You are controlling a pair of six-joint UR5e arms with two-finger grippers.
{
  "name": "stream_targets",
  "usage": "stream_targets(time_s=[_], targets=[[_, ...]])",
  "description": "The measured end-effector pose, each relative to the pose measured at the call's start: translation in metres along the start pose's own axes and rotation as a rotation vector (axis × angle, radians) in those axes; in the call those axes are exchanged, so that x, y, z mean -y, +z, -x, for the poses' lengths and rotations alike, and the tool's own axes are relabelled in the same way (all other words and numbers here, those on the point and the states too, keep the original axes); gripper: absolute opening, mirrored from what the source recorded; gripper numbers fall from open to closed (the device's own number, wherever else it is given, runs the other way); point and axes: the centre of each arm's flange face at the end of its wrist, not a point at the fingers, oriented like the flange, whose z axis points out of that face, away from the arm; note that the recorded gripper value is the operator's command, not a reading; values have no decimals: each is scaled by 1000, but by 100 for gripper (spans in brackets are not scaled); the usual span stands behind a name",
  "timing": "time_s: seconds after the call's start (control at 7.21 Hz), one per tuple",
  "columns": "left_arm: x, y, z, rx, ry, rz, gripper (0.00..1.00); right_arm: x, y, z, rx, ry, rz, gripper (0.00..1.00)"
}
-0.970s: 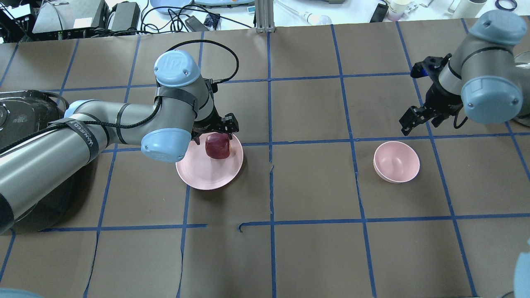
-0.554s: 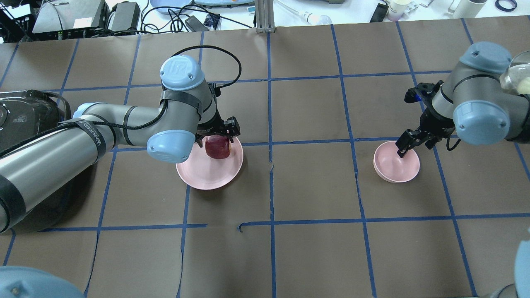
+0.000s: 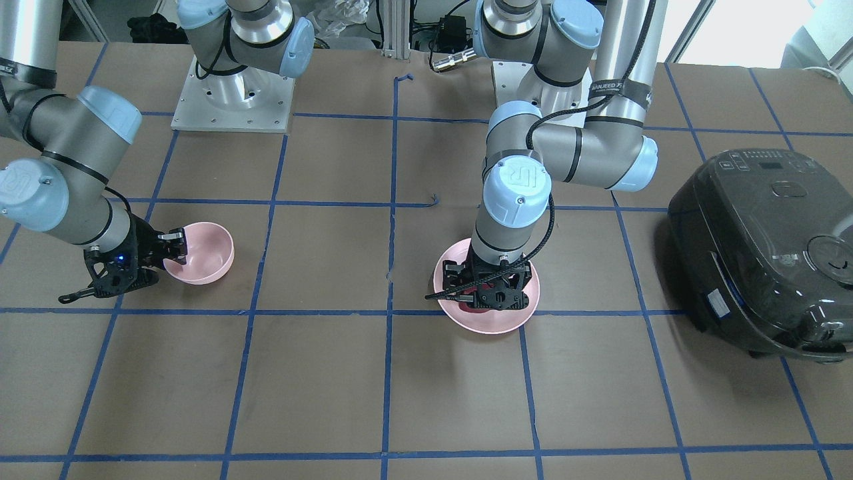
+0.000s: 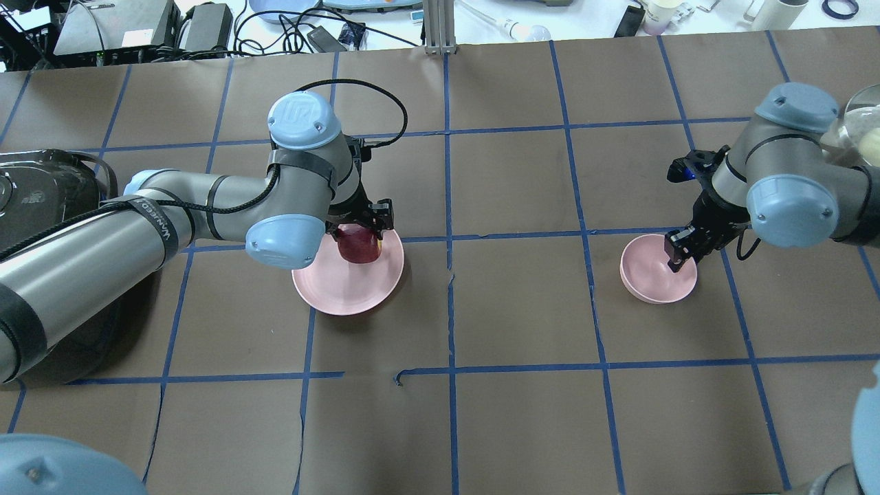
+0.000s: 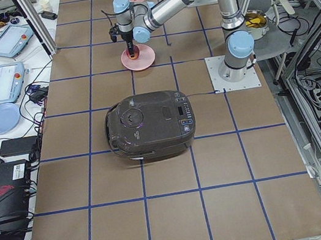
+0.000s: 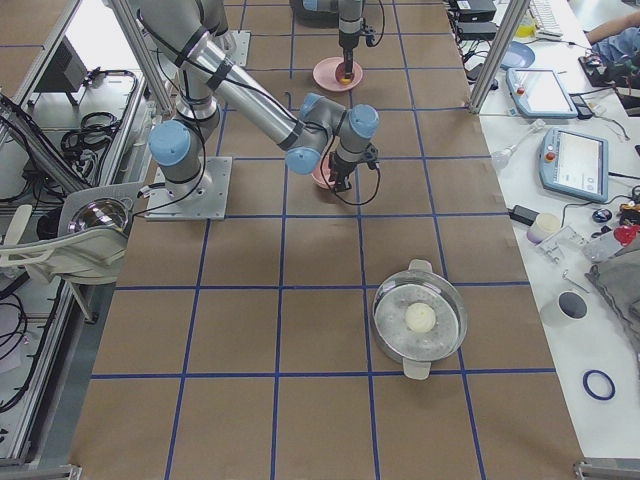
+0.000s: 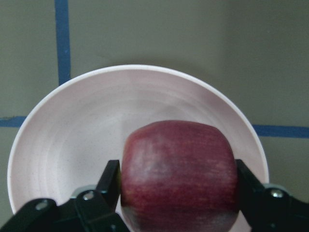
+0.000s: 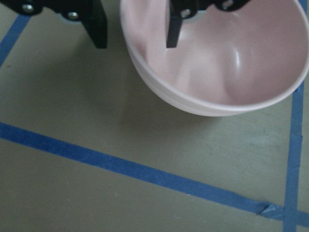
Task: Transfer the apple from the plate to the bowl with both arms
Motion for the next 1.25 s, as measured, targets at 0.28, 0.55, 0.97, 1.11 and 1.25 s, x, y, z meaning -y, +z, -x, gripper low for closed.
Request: stream_targets(time_s=[0.28,0.55,0.97,1.11,1.25], targets=[[8,-20,2,0,43,-20,31,-1,-4,0,-4,33,0,0],[25,-58,5,-1,49,-18,20,2,-10,7,10,146,5,0],[30,-85,13,30,57,0,15,27,-19,80,56,247,33,0],[33,-90,25,45,62,-6,15,33,-14,115,51,260,48,0],[34,-94,38,51,68,-7,14,35,-6,140,64,264,59,0]])
